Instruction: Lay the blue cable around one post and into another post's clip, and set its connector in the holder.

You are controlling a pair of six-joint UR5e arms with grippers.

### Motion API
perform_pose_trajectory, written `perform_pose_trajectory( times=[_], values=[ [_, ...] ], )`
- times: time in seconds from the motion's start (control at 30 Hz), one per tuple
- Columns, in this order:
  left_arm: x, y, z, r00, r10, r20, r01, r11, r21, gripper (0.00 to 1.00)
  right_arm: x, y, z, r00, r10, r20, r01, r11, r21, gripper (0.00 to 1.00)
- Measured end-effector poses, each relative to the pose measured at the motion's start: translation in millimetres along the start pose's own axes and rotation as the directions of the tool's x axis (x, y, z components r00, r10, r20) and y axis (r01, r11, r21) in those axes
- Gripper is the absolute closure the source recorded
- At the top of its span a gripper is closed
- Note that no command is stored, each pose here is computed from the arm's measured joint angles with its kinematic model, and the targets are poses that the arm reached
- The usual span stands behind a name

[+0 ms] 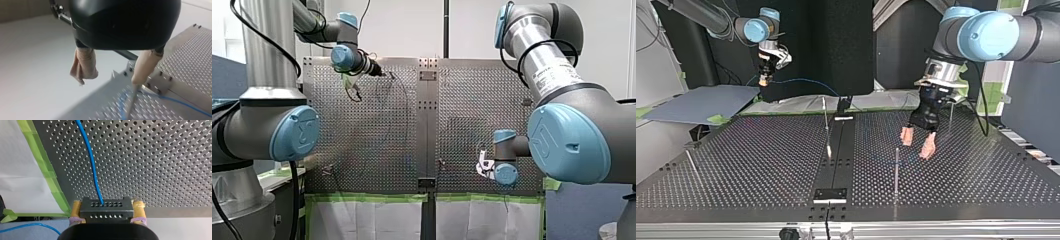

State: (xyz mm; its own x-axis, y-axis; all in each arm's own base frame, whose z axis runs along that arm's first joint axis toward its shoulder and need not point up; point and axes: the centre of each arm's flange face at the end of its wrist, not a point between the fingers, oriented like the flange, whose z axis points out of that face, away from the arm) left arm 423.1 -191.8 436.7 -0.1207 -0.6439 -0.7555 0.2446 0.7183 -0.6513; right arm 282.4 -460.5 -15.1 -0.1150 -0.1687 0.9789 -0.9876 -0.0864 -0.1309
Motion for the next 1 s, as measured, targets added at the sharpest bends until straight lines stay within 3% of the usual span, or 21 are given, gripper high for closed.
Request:
perform_pose_trajectory(
  times=[0.17, 0.33, 0.47, 0.8, 1.0],
  values=[
    [-24, -24.1, -6, 0.9981, 0.056, 0.024, -0.057, 0.9982, 0.019, 0.00, 0, 0.1, -0.1, 1.0000, 0.000, 0.001, 0.000, 1.0000, 0.000, 0.82],
    [-37, -28.5, 2, 0.9935, 0.109, 0.034, -0.108, 0.9937, -0.028, 0.00, 0, 0.0, 0.1, 1.0000, 0.003, -0.002, -0.003, 1.0000, 0.000, 0.82],
    [-49, -33.4, 6, 0.9875, 0.151, 0.045, -0.148, 0.9866, -0.069, 0.00, 0, -0.2, 0.6, 1.0000, 0.005, -0.005, -0.005, 1.0000, 0.001, 0.82],
    [-83, -53.0, 7, 0.9630, 0.260, 0.072, -0.246, 0.9559, -0.161, 0.00, 1, -0.4, 1.6, 0.9999, 0.010, -0.012, -0.010, 0.9999, 0.004, 0.82],
    [-98, -72.7, 7, 0.9456, 0.321, 0.049, -0.312, 0.9388, -0.147, 0.00, 3, -0.4, 3.4, 0.9996, 0.015, -0.024, -0.015, 0.9999, 0.008, 0.82]
  ],
)
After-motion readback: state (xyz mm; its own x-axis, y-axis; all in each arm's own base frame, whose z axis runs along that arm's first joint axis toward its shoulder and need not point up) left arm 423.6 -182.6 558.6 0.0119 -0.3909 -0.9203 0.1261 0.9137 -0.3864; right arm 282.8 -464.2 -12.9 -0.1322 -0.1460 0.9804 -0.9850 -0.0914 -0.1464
